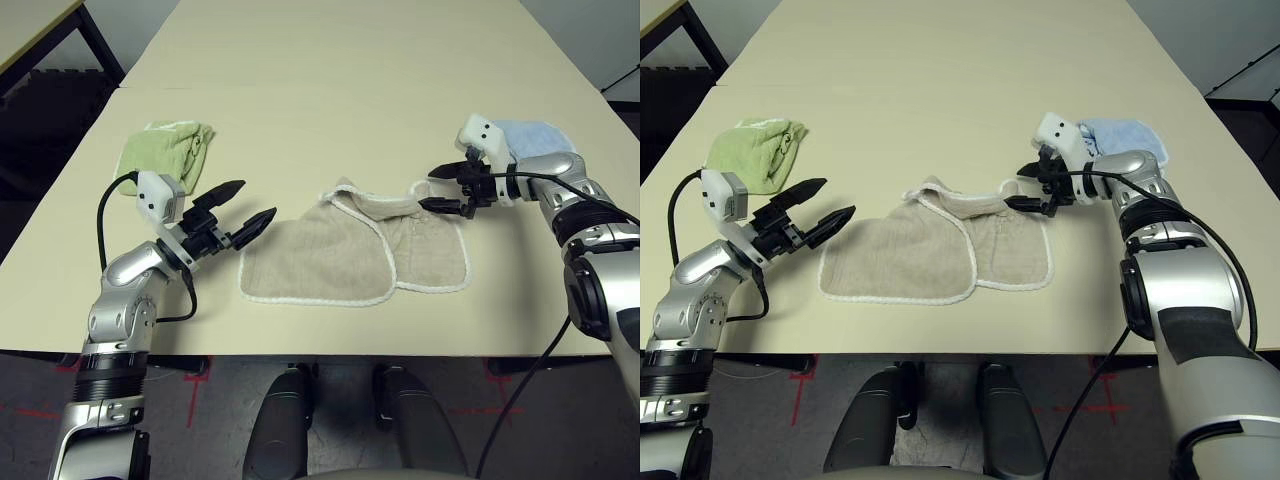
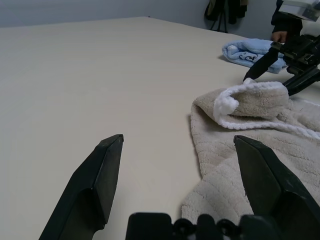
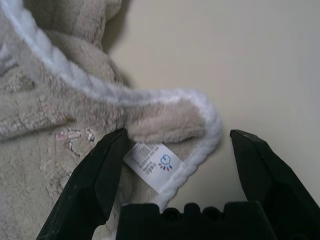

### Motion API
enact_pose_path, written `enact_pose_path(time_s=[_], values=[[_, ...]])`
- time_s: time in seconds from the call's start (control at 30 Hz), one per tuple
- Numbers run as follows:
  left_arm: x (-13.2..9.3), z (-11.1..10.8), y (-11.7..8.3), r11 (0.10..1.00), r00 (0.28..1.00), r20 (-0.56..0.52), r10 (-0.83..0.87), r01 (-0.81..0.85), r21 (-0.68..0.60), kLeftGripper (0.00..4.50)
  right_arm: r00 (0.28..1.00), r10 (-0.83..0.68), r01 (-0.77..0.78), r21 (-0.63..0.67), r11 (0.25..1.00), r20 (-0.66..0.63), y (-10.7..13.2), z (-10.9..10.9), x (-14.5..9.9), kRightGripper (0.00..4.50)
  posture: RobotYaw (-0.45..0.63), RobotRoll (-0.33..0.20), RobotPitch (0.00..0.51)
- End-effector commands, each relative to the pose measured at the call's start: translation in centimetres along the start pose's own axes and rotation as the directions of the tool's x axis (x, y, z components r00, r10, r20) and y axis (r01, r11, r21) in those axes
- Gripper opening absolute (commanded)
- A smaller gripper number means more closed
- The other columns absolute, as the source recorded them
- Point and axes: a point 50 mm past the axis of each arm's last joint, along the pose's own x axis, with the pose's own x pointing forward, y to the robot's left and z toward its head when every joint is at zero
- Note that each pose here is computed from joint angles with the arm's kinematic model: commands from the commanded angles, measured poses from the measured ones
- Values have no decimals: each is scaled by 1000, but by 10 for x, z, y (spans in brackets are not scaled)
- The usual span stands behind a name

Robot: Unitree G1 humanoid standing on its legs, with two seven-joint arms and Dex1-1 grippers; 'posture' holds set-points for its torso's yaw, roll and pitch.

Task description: Fold the towel and set it aside.

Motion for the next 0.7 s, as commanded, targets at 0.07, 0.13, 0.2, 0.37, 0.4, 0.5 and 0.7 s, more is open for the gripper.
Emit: enact_pose_path(time_s=[0.07, 0.13, 0.2, 0.37, 0.4, 0.5, 0.7], values=[[0, -5, -4, 1000, 1000, -22, -6, 6, 4, 4469, 999, -44, 43, -42, 998, -7, -3, 5, 1, 4500, 48, 0, 189], [0, -5, -4, 1000, 1000, -22, -6, 6, 5, 4469, 997, -71, 73, -46, 996, 30, -4, 11, 3, 4500, 52, 0, 189], [0, -5, -5, 1000, 1000, -21, -5, 5, 5, 4469, 994, -93, 96, -55, 994, 56, -5, 16, 5, 4500, 55, 0, 188], [-1, -6, -6, 1000, 1000, -20, -2, 2, 5, 4469, 987, -112, 119, -50, 992, 116, -10, 29, 2, 4500, 66, 0, 186], [-1, -6, -6, 1000, 1000, -19, -1, 1, 5, 4469, 986, -119, 125, -52, 991, 114, -11, 30, 1, 4500, 66, 0, 186], [-1, -6, -6, 1000, 1000, -17, 3, -3, 5, 4469, 984, -141, 148, -58, 987, 109, -13, 33, 0, 4500, 69, 0, 185], [-2, -6, -8, 1000, 1000, -15, 9, -9, 3, 4469, 976, -173, 178, -30, 984, 134, -18, 38, -5, 4500, 79, 0, 189]])
